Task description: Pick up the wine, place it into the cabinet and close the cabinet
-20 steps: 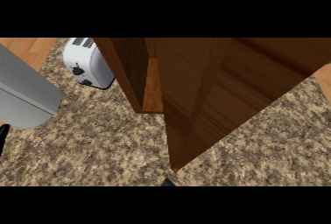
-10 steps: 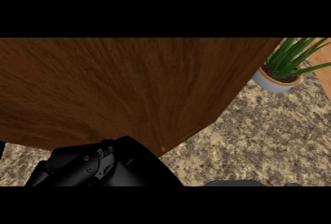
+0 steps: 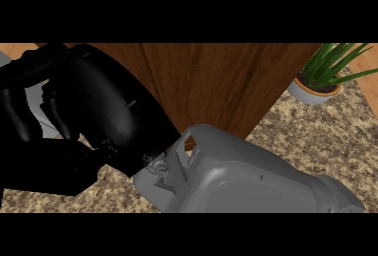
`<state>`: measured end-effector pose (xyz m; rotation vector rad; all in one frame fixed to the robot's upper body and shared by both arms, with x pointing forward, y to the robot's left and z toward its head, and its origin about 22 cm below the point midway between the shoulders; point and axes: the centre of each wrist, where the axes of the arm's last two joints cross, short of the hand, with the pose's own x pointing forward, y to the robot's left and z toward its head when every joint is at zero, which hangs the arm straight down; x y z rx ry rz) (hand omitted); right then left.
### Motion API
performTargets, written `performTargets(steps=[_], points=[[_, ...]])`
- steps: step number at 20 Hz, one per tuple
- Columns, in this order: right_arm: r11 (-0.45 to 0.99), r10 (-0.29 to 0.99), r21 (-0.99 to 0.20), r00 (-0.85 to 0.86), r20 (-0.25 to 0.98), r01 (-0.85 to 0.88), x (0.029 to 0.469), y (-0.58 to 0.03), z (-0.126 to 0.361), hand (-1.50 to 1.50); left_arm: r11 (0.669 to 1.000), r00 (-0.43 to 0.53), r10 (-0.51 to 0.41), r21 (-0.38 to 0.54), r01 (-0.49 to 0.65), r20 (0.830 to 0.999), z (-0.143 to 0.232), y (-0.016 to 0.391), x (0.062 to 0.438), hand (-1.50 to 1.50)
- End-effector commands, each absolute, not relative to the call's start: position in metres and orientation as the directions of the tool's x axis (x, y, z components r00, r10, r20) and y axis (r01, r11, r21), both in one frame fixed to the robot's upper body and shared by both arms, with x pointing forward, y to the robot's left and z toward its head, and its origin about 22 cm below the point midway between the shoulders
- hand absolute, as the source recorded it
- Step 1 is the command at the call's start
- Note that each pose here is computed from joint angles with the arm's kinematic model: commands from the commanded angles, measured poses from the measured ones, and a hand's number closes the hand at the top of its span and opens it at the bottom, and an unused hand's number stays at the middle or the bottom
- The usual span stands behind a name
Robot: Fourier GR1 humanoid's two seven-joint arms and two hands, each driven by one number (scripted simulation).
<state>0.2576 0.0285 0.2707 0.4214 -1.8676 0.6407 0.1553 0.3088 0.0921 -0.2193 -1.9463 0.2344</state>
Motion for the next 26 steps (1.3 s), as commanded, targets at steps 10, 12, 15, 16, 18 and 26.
performTargets(steps=[10, 12, 15, 16, 18, 26], points=[[0.846, 0.087, -0.256, -0.352, 0.932, -0.468, 0.351, 0.022, 0.259, 1.50, 0.964, -0.359, 0.263, -0.261, 0.055, 0.895, 0.102, 0.309, 0.150, -1.50], [0.858, 0.085, -0.240, -0.335, 0.938, -0.455, 0.373, -0.002, 0.252, 1.50, 0.970, -0.370, 0.235, -0.243, 0.026, 0.899, 0.081, 0.313, 0.149, -1.50], [0.868, 0.100, -0.251, -0.344, 0.934, -0.428, 0.387, -0.012, 0.242, 1.50, 0.967, -0.373, 0.249, -0.249, 0.051, 0.894, 0.090, 0.312, 0.165, -1.50], [0.855, 0.108, -0.264, -0.344, 0.933, -0.446, 0.381, -0.003, 0.229, 1.50, 0.968, -0.383, 0.242, -0.247, 0.035, 0.892, 0.097, 0.299, 0.164, -1.50], [0.868, 0.139, -0.302, -0.391, 0.910, -0.393, 0.393, -0.017, 0.251, 1.50, 0.966, -0.378, 0.250, -0.255, 0.038, 0.892, 0.094, 0.306, 0.165, -1.50], [0.859, 0.208, -0.360, -0.394, 0.895, -0.364, 0.403, -0.029, 0.221, 1.50, 0.960, -0.364, 0.277, -0.270, 0.072, 0.889, 0.102, 0.299, 0.161, -1.50]])
